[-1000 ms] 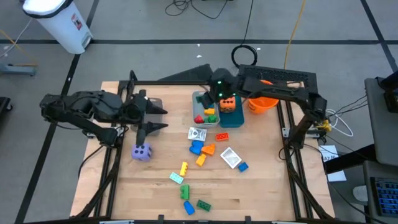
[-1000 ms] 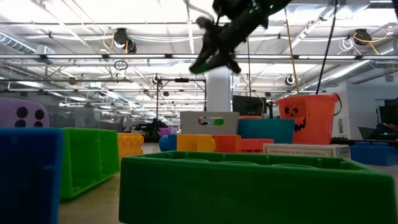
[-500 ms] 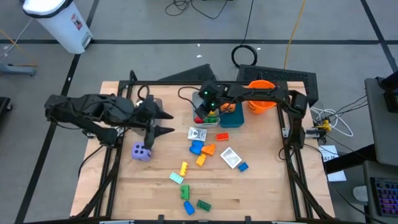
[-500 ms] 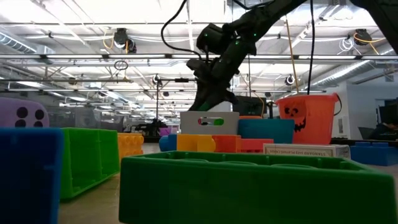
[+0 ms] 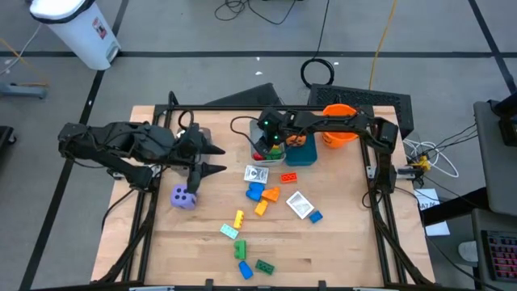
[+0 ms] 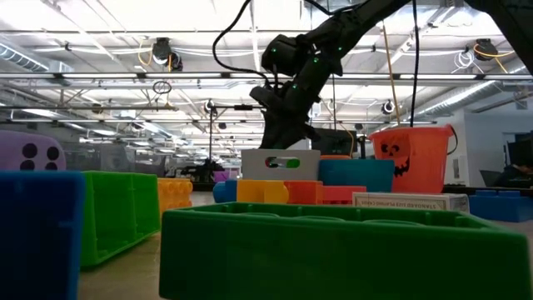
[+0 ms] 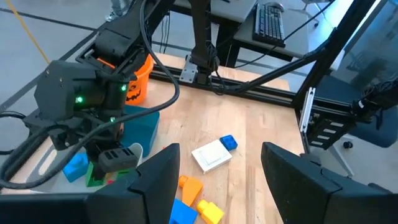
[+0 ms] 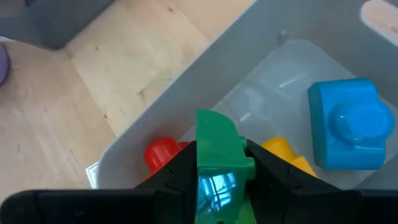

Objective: Pick & Place Toys
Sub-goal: Put the green game piece into the gray bin, then put the yellow game piece into the gray bin

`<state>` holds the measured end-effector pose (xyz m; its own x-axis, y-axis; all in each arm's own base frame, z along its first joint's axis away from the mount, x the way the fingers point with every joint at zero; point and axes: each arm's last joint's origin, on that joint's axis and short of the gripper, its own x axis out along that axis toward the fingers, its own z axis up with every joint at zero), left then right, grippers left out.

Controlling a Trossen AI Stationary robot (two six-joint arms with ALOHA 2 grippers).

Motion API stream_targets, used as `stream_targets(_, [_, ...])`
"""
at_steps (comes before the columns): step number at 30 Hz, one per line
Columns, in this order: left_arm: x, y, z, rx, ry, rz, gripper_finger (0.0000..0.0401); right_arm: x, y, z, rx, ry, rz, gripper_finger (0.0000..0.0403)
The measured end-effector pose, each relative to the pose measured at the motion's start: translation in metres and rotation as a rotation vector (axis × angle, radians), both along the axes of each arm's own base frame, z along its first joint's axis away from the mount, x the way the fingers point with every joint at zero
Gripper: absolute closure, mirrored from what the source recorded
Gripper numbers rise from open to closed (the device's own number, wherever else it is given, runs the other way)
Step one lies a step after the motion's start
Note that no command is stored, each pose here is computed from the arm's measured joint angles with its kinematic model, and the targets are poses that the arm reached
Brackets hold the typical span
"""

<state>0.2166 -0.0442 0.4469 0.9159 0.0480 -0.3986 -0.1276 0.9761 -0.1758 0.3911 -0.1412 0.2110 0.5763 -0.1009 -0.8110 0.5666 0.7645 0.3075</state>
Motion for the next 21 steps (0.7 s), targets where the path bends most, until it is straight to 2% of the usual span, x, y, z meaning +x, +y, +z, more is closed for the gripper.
stream_targets(10, [0.0, 0.0, 0.0, -0.032, -0.002, 0.015, 0.0167, -0.005, -0.005, 0.007, -0.008, -0.015, 0.023, 0.0221])
stream_targets(16, [-0.001, -0.004, 0.0, -0.069, -0.003, 0.014, 0.0166, -0.01, -0.004, 0.05, 0.015, -0.233, 0.073, 0.0209])
stream_targets(21, [0.003, -0.013, -0.003, -0.102, 0.008, -0.005, 0.0167, -0.015, 0.015, 0.093, -0.002, -0.419, 0.129, 0.0212])
